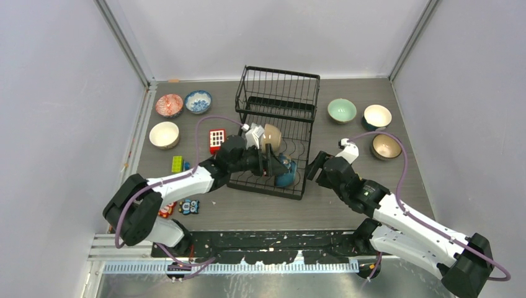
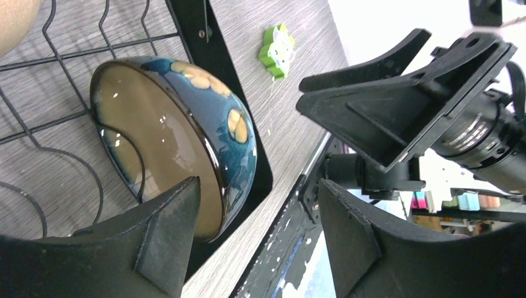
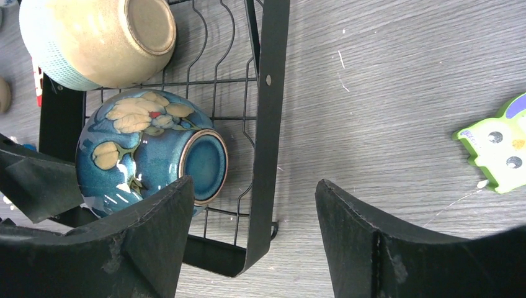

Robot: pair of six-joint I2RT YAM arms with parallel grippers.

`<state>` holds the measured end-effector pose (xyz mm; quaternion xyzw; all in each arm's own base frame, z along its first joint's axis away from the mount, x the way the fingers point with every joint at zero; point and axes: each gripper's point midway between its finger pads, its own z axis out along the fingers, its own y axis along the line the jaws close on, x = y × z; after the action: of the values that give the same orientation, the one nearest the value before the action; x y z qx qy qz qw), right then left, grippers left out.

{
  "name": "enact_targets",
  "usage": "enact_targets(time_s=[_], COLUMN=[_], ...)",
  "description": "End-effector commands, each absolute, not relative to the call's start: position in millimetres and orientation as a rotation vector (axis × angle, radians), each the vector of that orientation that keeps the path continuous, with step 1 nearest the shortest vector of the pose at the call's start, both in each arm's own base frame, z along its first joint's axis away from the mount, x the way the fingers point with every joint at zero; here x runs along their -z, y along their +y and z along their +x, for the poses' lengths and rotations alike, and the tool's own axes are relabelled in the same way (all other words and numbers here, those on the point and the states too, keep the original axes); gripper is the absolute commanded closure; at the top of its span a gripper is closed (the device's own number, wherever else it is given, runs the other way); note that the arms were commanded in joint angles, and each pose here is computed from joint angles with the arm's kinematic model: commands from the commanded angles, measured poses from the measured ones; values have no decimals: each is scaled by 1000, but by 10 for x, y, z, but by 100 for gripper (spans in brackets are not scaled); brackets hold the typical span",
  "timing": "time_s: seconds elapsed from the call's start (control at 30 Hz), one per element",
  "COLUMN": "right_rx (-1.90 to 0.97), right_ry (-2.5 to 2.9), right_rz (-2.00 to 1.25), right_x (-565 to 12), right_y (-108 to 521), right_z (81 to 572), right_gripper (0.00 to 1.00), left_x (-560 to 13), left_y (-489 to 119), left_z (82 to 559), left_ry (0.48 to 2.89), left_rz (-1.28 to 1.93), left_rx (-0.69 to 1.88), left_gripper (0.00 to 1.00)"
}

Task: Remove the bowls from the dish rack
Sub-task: Pick up the bowl from the dish rack.

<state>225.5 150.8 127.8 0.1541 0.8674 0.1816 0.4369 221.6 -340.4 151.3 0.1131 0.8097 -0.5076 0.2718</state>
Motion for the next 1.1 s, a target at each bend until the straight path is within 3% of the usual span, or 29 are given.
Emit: enact_targets(time_s=[0.0,1.07], right_rx=[-525,-571], right_ry=[2107,2148], right_rz=[424,489], right_x=[-1389,-1216], right_y=[1572,1605], right_z=[2318,2348], right_gripper=[25,38], left_x=[-1675,-1460], left_y=[-3518,-3659], left_z=[2322,2321], left_ry=[2082,2058], left_rz=[257,170], left_rx=[1443,1645], left_gripper=[31,64])
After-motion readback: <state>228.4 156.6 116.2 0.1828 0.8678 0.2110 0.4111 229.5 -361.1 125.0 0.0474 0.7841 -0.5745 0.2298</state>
